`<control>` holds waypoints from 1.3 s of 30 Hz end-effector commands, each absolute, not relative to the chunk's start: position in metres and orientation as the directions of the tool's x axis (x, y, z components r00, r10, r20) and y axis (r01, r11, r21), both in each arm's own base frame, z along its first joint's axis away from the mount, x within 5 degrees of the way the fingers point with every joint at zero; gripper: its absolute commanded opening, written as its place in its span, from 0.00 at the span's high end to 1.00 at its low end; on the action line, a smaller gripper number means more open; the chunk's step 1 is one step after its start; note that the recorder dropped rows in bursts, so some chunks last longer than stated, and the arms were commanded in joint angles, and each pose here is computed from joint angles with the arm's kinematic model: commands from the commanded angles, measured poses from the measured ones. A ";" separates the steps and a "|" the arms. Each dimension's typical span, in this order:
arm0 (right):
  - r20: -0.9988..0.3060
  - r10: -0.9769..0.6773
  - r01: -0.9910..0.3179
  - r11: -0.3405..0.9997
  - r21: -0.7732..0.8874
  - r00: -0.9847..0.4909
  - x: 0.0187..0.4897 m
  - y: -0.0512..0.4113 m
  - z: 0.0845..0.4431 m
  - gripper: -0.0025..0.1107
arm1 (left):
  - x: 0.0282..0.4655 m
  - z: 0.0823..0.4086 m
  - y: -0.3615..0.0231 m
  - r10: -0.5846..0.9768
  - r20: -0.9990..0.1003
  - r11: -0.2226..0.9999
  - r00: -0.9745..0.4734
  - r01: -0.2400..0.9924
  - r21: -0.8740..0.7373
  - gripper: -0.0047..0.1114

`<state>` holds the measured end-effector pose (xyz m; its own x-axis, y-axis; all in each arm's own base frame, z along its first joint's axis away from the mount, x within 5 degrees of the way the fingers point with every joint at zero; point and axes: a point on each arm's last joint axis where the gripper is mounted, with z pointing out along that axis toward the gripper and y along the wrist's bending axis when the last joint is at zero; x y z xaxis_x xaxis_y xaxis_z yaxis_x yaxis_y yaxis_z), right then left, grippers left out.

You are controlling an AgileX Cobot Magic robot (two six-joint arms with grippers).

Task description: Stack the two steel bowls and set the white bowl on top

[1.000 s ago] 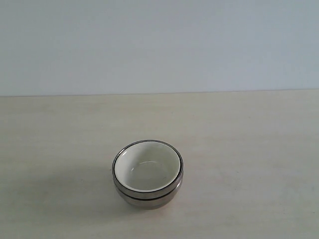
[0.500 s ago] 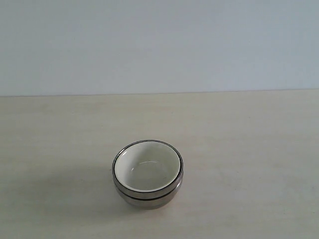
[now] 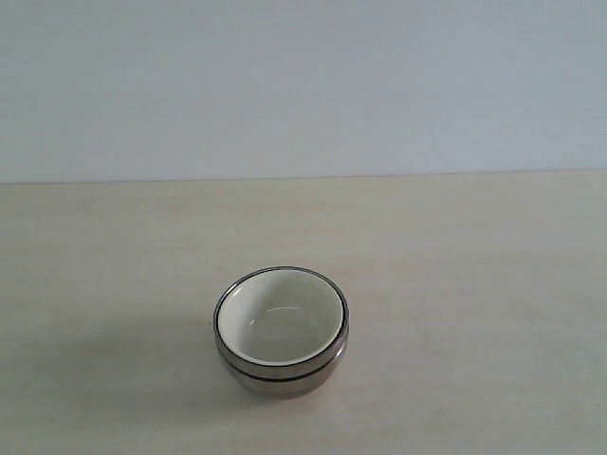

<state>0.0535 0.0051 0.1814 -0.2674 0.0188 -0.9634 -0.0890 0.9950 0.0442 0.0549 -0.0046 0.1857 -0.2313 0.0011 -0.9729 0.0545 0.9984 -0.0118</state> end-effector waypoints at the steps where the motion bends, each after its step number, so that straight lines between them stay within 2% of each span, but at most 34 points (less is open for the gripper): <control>1: -0.962 0.016 -0.096 0.994 0.044 -0.273 0.053 0.005 0.181 0.98 | 0.055 0.185 -0.005 -0.017 -0.974 0.998 -0.227 0.050 -0.029 0.93; 39: -0.959 0.046 -0.081 0.994 0.071 -0.281 0.053 0.005 0.180 0.98 | 0.055 0.185 -0.005 -0.017 -0.974 0.998 -0.227 0.050 -0.029 0.93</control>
